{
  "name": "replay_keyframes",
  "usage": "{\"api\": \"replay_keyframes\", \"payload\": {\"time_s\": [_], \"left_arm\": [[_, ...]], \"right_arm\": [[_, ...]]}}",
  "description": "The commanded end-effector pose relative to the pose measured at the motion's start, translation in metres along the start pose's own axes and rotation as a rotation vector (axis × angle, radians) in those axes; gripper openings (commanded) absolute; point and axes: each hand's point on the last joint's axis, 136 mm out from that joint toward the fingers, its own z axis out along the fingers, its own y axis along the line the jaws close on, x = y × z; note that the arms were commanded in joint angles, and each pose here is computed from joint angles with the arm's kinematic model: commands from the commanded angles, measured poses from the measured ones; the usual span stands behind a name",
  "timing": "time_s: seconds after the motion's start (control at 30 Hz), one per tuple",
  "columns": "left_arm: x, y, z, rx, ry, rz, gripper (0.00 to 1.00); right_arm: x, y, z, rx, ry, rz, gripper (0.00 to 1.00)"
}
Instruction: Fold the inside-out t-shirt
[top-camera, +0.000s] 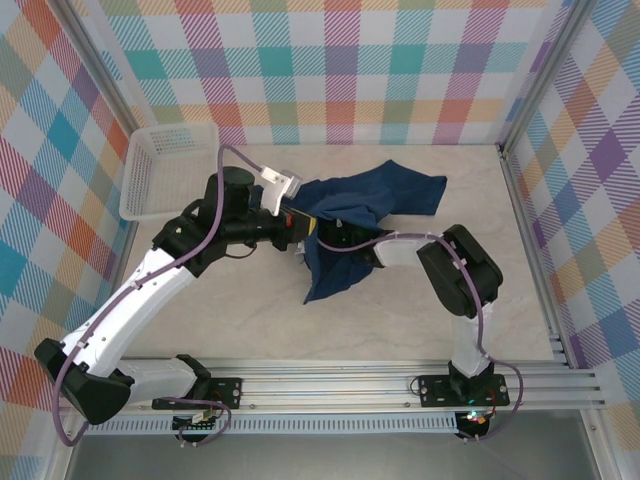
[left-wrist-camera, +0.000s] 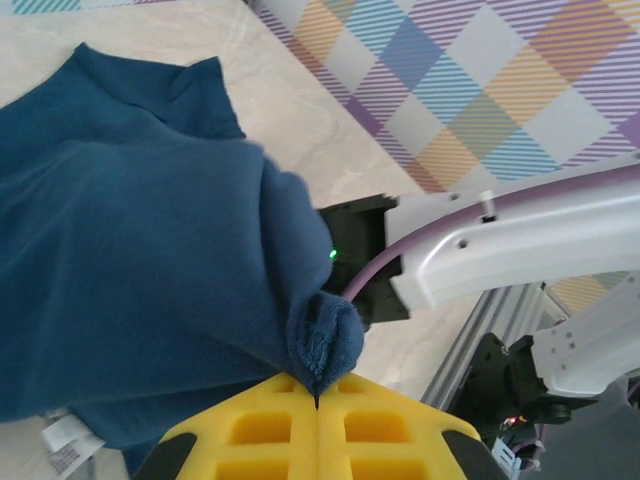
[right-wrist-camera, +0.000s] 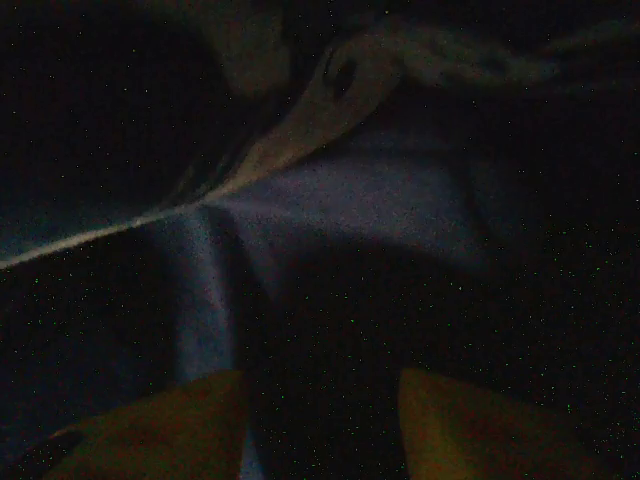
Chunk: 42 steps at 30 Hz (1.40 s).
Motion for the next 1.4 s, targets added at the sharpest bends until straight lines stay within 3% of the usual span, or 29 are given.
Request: {"api": "replay_keyframes", "payload": {"time_s": [0.0, 0.33, 0.5, 0.73, 0.97, 1.13, 1.2, 1.3, 1.37], "left_arm": [[0.002, -0.003, -0.005, -0.002, -0.005, 0.033, 0.00], [-0.040, -0.084, -0.005, 0.355, -0.066, 0.105, 0.00], [-0.059, -0.107, -0.010, 0.416, -0.093, 0.156, 0.00], [-0.085, -0.101, -0.026, 0.301, -0.177, 0.230, 0.00], [-0.108, -0.081, -0.042, 0.136, -0.265, 0.260, 0.00], [-0.126, -0.063, -0.062, 0.025, -0.348, 0.258, 0.00], [-0.130, -0.050, -0.070, -0.048, -0.382, 0.243, 0.00], [-0.135, -0.027, -0.084, -0.162, -0.442, 0.212, 0.00], [-0.136, -0.009, -0.091, -0.236, -0.471, 0.174, 0.00]], "right_arm": [[-0.018, 0.007, -0.008, -0.071, -0.043, 0.036, 0.44], [-0.025, 0.000, 0.020, 0.077, 0.031, 0.104, 0.47], [-0.028, -0.003, 0.032, 0.147, 0.073, 0.072, 0.50], [-0.015, -0.006, 0.038, 0.199, 0.206, -0.013, 0.55], [0.031, -0.014, 0.034, 0.218, 0.409, -0.079, 0.66], [0.058, -0.021, 0.031, 0.235, 0.531, -0.128, 0.67], [0.067, -0.023, 0.028, 0.233, 0.562, -0.148, 0.62], [0.075, -0.019, 0.027, 0.194, 0.586, -0.151, 0.33], [0.074, -0.014, 0.024, 0.161, 0.591, -0.152, 0.18]]}}
